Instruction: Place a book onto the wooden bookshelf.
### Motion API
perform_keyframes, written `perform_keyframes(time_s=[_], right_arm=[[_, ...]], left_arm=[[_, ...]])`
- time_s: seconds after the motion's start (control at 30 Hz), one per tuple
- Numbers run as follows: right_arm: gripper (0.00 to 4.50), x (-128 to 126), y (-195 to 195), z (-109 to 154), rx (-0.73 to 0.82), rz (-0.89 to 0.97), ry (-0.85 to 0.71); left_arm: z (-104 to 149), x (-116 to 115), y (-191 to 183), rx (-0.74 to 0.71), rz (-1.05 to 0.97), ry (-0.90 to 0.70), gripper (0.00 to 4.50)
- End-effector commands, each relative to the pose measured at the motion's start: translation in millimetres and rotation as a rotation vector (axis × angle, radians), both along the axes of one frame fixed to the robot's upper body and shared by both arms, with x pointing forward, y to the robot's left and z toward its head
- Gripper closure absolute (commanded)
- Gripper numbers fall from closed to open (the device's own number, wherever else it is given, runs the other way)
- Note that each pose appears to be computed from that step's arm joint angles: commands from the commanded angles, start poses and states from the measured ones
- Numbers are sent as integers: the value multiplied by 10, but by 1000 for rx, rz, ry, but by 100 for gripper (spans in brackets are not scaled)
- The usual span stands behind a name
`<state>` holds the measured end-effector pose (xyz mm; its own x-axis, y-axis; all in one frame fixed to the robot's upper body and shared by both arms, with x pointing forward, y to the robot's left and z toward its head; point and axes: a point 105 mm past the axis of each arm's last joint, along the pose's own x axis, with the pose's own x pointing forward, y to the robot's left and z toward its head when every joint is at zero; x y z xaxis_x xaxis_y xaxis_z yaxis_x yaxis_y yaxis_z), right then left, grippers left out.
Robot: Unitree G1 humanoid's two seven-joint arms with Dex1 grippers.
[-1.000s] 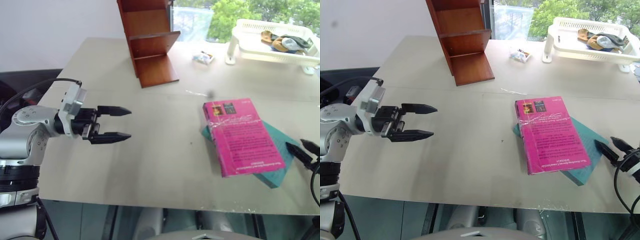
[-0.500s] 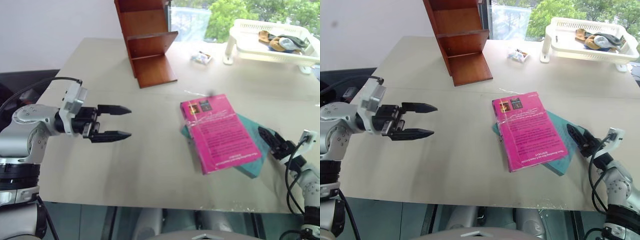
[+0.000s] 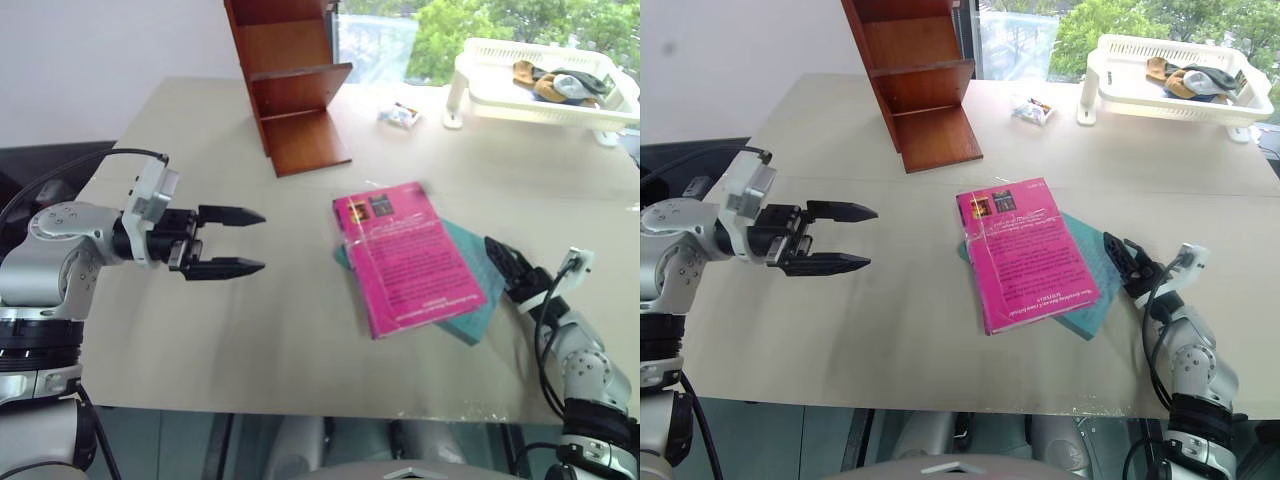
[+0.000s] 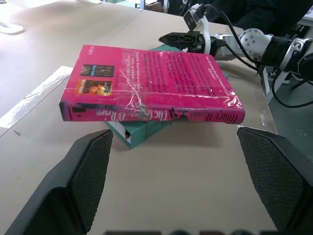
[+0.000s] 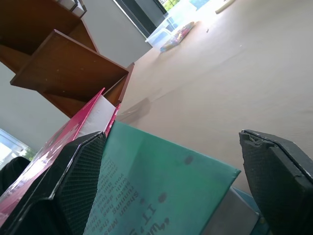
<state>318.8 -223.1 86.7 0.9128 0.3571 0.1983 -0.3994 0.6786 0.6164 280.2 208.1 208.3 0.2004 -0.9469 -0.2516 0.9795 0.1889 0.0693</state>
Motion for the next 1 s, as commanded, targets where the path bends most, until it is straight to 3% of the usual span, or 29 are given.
perform_keyframes(time_s=[0.03, 0.13, 0.3, 0.43, 0.53, 0.67, 0.8, 0.9, 1.0], right_arm=[[0, 12, 209, -51, 14, 58, 22], [0, 13, 203, -81, -41, 44, 28], [0, -125, -220, 296, -180, -47, -132], [0, -428, -555, 422, -530, -6, -131], [0, -629, -802, 617, -664, 36, -150], [0, -1005, -934, 944, -861, 246, -184], [0, -1279, -881, 1274, -860, 408, -191], [0, -1343, -895, 1369, -883, 404, -203], [0, -1392, -844, 1454, -845, 405, -239]], left_arm=[[68, 6, -15, 8, -10, -23, 3], [65, -1, -21, 3, -11, -17, 3], [69, -12, 29, -95, 56, 94, 3], [-149, -33, 18, -121, 122, 193, 3], [-252, -69, -46, -180, 137, 329, 3], [-359, -156, -189, -254, 110, 512, 3], [-357, -117, -325, -400, 108, 701, 3], [-448, -151, -488, -452, 77, 850, 3], [-626, -35, -617, -487, 136, 1001, 3]])
